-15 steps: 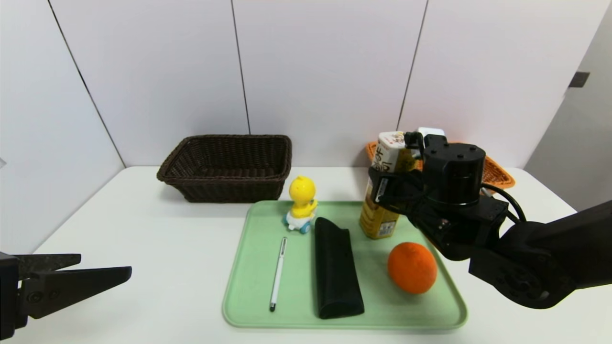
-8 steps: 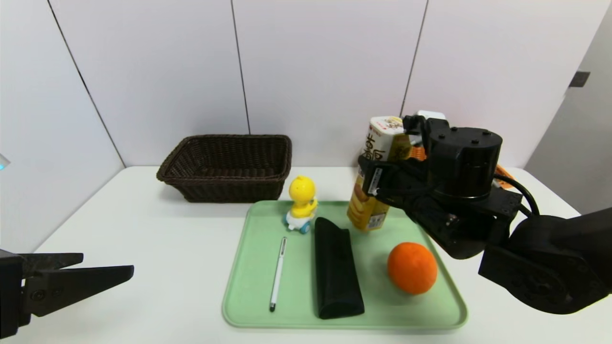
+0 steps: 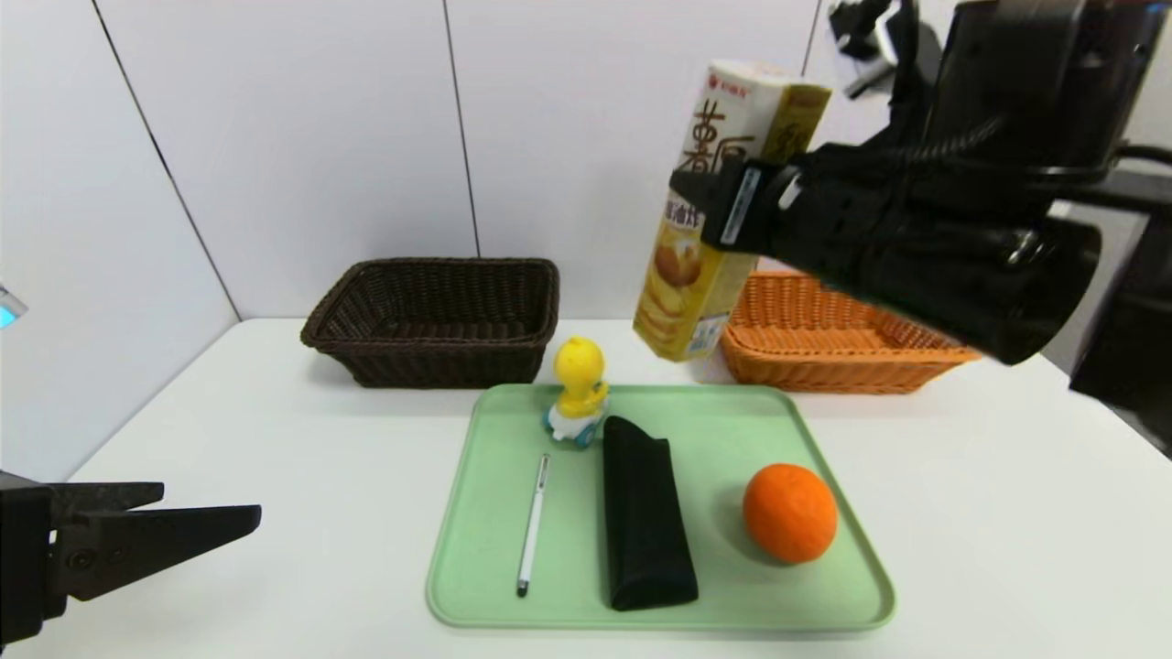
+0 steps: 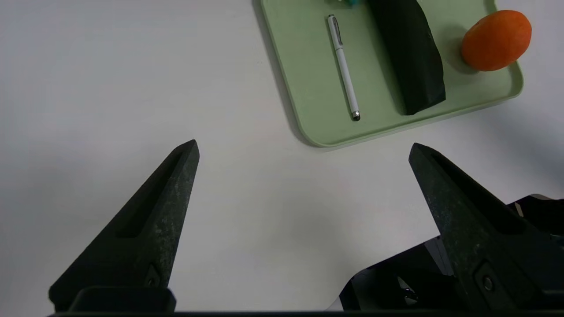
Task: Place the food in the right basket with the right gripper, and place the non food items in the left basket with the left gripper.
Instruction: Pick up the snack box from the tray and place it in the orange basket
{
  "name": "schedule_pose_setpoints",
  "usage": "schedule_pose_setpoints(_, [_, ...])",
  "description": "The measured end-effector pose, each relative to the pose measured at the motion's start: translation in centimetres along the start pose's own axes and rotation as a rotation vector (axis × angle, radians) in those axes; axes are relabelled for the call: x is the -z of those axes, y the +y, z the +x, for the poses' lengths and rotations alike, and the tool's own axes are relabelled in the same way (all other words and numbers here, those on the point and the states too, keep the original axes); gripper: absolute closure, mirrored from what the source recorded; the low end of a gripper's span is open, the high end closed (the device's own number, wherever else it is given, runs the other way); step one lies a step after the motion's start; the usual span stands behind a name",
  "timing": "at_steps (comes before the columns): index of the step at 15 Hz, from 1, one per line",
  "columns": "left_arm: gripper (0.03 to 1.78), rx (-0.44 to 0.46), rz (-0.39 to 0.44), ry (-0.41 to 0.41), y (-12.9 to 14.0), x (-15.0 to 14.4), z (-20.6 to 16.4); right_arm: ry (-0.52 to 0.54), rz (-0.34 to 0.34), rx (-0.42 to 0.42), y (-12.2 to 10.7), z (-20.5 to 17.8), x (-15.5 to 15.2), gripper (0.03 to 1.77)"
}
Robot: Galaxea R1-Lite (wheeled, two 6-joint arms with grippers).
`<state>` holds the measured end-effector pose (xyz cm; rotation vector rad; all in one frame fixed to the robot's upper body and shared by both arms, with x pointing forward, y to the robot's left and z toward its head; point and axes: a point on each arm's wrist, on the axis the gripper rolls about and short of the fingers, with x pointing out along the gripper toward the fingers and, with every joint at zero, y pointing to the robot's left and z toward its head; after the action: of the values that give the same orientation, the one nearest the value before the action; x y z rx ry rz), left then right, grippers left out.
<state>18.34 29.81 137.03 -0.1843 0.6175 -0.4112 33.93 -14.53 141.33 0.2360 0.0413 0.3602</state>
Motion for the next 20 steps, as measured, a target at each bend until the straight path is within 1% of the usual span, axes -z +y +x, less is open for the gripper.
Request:
schedule_pose_setpoints(2, [0.12,0.012,0.0,-0.043,-0.1,-0.5,0.0,-0.02,0.0,0.043,-2.5,0.7,-2.6,0.91])
schedule_pose_setpoints(3, [0.12,0.017,-0.003,-0.065,-0.2,-0.8,0.1,-0.02,-0.003,0.067,-4.0,1.1,-3.3,0.91])
schedule_pose_setpoints(5, [0.12,0.02,-0.011,-0.088,-0.2,-1.3,0.5,-0.014,-0.006,0.116,-6.8,2.4,-3.7,0.91])
schedule_pose_setpoints(6, [0.12,0.02,-0.014,-0.1,-0.2,-1.7,1.0,-0.001,-0.005,0.14,-8.2,3.2,-3.4,0.91])
schedule_pose_setpoints(8, [0.12,0.007,-0.016,-0.123,-0.2,-2.5,2.0,0.028,-0.009,0.183,-9.9,4.6,-2.5,0.91])
schedule_pose_setpoints(10, [0.12,-0.039,-0.016,-0.168,-0.1,-3.5,3.3,0.047,-0.013,0.221,-11.3,6.0,-1.3,0.91])
schedule_pose_setpoints(12, [0.12,-0.076,-0.01,-0.218,-0.2,-4.4,4.5,0.014,-0.017,0.241,-12.5,7.7,-0.3,0.91])
schedule_pose_setpoints(13, [0.12,-0.086,-0.007,-0.229,-0.2,-4.7,5.0,-0.007,-0.029,0.246,-13.0,8.5,0.2,0.91])
schedule_pose_setpoints(15, [0.12,-0.091,-0.006,-0.218,-0.3,-4.8,5.9,-0.009,-0.061,0.266,-14.1,9.9,1.5,0.91])
schedule_pose_setpoints(17, [0.12,-0.093,-0.005,-0.201,-0.3,-4.8,6.5,0.011,-0.067,0.288,-15.1,11.0,2.6,0.91])
schedule_pose_setpoints(20, [0.12,-0.087,-0.002,-0.181,-0.4,-4.8,7.0,0.013,-0.074,0.312,-16.4,12.4,4.0,0.91])
